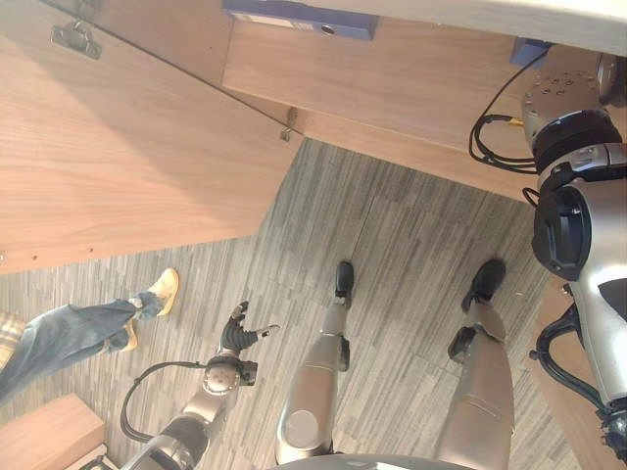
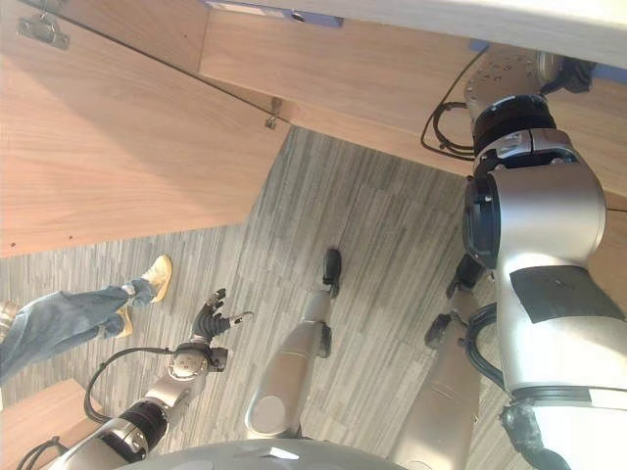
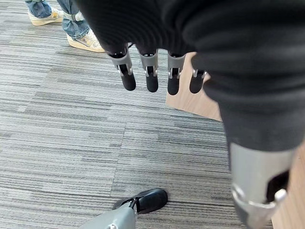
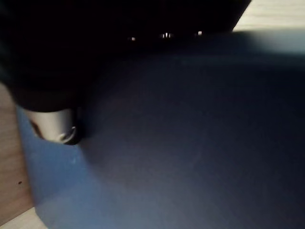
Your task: Put the empty folder in the office cabinet
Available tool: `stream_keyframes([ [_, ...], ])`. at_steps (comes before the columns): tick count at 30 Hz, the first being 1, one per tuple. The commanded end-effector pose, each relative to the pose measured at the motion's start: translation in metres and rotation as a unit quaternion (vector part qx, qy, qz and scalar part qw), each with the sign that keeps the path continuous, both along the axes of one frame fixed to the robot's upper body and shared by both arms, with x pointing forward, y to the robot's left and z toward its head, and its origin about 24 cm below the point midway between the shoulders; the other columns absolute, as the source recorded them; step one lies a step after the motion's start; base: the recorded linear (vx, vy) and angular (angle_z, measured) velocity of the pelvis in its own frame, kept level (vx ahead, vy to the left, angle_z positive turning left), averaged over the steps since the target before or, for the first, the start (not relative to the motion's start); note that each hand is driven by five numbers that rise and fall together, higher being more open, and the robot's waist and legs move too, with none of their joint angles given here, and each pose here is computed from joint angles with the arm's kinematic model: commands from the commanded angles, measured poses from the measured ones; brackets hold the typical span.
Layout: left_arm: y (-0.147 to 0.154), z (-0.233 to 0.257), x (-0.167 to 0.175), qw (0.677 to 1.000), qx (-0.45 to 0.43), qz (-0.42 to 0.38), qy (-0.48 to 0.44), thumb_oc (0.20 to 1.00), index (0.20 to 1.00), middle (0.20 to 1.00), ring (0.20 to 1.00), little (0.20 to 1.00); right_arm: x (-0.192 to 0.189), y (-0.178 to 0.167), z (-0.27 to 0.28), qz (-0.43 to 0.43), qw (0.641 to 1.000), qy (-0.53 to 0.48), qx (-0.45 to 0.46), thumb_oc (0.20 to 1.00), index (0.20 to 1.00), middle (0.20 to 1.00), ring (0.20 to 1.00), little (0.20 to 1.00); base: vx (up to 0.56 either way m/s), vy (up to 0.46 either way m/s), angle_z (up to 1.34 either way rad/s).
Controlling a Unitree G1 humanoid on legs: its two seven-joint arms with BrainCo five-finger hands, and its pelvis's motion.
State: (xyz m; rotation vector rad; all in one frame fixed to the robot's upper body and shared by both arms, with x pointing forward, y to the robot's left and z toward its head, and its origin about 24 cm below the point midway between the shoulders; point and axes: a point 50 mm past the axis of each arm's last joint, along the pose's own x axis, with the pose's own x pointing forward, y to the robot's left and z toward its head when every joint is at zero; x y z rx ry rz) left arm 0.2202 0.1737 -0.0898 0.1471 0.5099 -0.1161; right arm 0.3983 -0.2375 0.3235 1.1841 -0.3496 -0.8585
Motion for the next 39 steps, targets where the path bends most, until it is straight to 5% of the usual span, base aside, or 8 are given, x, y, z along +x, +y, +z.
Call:
stream_keyframes([
  [1, 0.019, -0.006, -0.006, 0.999, 0.027, 0.018, 0.024, 1.000, 1.000, 1.000, 1.000, 1.000, -0.015, -0.019, 0.041, -0.050, 0.989, -0.034, -0.137, 0.758, 0.758, 0.758, 0.758, 0.758, 0.00, 0.000, 0.00],
  [2, 0.019, -0.007, -0.007, 0.999, 0.025, 0.021, 0.026, 1.000, 1.000, 1.000, 1.000, 1.000, -0.013, -0.013, 0.041, -0.041, 0.987, -0.033, -0.152, 1.000, 1.000, 1.000, 1.000, 1.000, 0.00, 0.000, 0.00],
  [16, 0.026, -0.005, -0.002, 0.998, 0.049, 0.014, 0.030, 1.000, 1.000, 1.000, 1.000, 1.000, 0.012, 0.035, 0.012, 0.055, 0.940, 0.105, -0.319, 1.000, 1.000, 1.000, 1.000, 1.000, -0.02, 0.030, -0.08],
  [25, 0.031, -0.004, -0.002, 0.997, 0.065, -0.004, 0.031, 1.000, 1.000, 1.000, 1.000, 1.000, 0.018, 0.033, -0.004, 0.091, 0.920, 0.147, -0.351, 1.000, 1.000, 1.000, 1.000, 1.000, -0.02, 0.037, -0.08],
  [27, 0.036, -0.008, -0.006, 0.996, 0.081, -0.009, 0.046, 1.000, 1.000, 1.000, 1.000, 1.000, 0.024, 0.047, -0.015, 0.137, 0.882, 0.173, -0.417, 1.000, 1.000, 1.000, 1.000, 1.000, -0.03, 0.062, -0.06],
  [31, 0.036, -0.010, -0.007, 0.995, 0.088, -0.008, 0.056, 1.000, 1.000, 1.000, 1.000, 1.000, 0.026, 0.049, -0.022, 0.144, 0.865, 0.192, -0.441, 1.000, 1.000, 1.000, 1.000, 1.000, -0.01, 0.019, -0.04],
  [39, 0.037, -0.014, -0.009, 0.994, 0.088, 0.004, 0.066, 1.000, 1.000, 1.000, 1.000, 1.000, 0.024, 0.035, -0.031, 0.127, 0.867, 0.217, -0.430, 1.000, 1.000, 1.000, 1.000, 1.000, -0.01, 0.005, -0.01],
])
